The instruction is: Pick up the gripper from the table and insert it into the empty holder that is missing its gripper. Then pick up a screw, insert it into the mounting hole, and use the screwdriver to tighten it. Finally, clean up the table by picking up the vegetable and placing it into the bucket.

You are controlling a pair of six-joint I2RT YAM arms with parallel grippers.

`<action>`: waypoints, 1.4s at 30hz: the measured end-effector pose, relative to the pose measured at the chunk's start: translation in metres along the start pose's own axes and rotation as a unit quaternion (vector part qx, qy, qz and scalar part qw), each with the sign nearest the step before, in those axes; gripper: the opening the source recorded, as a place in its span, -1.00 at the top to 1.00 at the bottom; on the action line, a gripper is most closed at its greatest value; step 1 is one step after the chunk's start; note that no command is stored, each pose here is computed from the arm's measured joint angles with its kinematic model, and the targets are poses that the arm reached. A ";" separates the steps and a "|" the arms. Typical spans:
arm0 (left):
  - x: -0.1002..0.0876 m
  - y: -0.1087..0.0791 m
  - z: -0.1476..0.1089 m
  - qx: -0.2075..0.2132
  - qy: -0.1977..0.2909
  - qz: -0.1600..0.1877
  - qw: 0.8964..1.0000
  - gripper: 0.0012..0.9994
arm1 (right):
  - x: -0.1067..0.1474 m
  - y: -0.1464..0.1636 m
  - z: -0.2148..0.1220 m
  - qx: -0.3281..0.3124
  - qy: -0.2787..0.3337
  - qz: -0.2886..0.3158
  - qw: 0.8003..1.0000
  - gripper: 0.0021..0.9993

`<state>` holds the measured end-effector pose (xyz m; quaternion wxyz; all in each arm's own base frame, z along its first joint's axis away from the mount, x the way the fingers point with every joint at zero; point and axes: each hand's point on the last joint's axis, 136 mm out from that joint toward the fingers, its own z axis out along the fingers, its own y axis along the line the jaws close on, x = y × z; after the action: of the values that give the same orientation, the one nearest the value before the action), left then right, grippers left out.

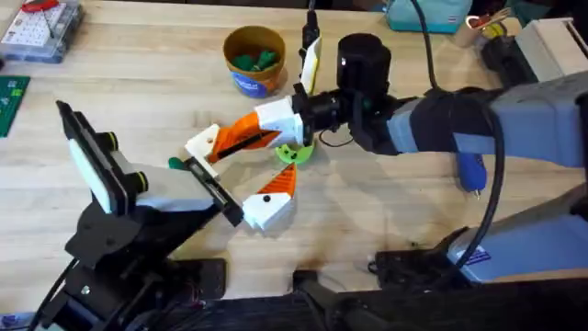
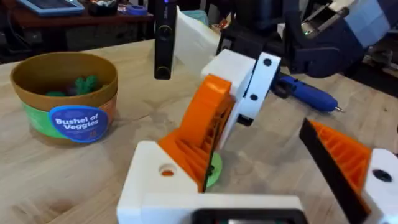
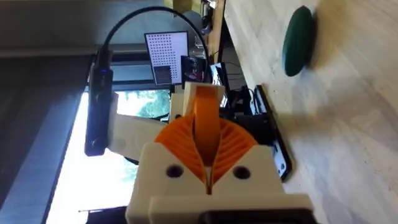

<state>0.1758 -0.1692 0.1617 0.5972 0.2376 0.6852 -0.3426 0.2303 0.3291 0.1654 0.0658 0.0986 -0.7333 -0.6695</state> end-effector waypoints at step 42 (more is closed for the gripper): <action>0.001 -0.014 -0.001 0.043 0.006 -0.002 0.999 -0.98 | 0.001 -0.001 0.007 -0.011 0.035 -0.031 0.999 0.99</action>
<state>0.1649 -0.1774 0.1629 0.5819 0.2635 0.6737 -0.3716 0.2280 0.3353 0.1637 0.0719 0.1443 -0.7198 -0.6752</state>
